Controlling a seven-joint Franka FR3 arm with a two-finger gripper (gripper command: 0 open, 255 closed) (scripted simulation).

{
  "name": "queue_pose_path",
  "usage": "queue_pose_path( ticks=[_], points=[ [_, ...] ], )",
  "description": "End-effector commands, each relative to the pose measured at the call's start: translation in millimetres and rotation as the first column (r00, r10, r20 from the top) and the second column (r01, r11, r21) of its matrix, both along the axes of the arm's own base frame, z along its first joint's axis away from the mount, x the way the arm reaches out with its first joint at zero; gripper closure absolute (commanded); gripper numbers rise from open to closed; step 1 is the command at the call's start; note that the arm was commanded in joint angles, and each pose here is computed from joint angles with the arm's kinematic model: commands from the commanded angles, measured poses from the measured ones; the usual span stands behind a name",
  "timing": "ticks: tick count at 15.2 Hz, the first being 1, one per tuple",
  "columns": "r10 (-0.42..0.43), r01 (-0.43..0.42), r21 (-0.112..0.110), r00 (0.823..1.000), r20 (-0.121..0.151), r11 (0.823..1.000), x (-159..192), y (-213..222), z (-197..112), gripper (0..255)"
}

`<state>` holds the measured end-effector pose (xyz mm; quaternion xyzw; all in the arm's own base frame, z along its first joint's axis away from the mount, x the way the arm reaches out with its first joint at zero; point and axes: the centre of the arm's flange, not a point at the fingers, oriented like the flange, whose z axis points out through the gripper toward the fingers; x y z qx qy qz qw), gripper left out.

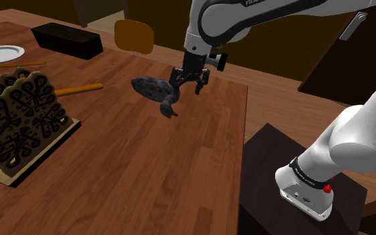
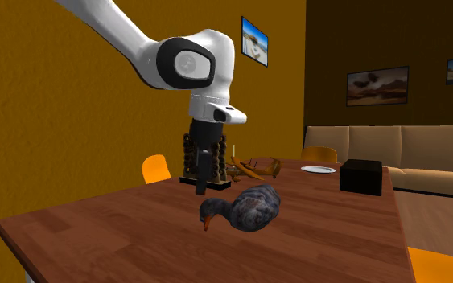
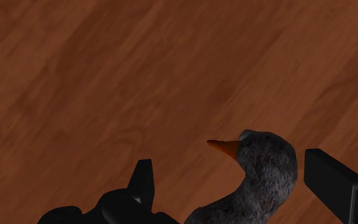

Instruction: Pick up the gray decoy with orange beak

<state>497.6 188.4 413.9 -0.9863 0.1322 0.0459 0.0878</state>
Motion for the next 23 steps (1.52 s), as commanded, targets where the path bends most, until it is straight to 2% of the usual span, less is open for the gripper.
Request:
queue_pose_path(
  ticks=[1, 5, 13, 15, 16, 23],
  points=[
    [-0.009, 0.009, 0.004, 1.0, 0.002, 1.0, 17.0, 17.0, -14.5, 0],
    [-0.024, 0.024, 0.01, 1.0, 0.003, 1.0, 51.1, 46.0, -40.6, 0],
    [-0.025, 0.025, 0.011, 1.0, 0.003, 1.0, 52.8, 47.5, -81.8, 0],
    [-0.025, 0.025, 0.011, 1.0, 0.003, 1.0, 52.8, 47.5, -81.8, 0],
    [-0.025, 0.025, 0.011, 1.0, 0.003, 1.0, 52.9, 47.3, -81.8, 255],
    [-0.025, 0.025, 0.011, 1.0, 0.003, 1.0, 52.6, 47.7, -81.5, 255]
  ],
)
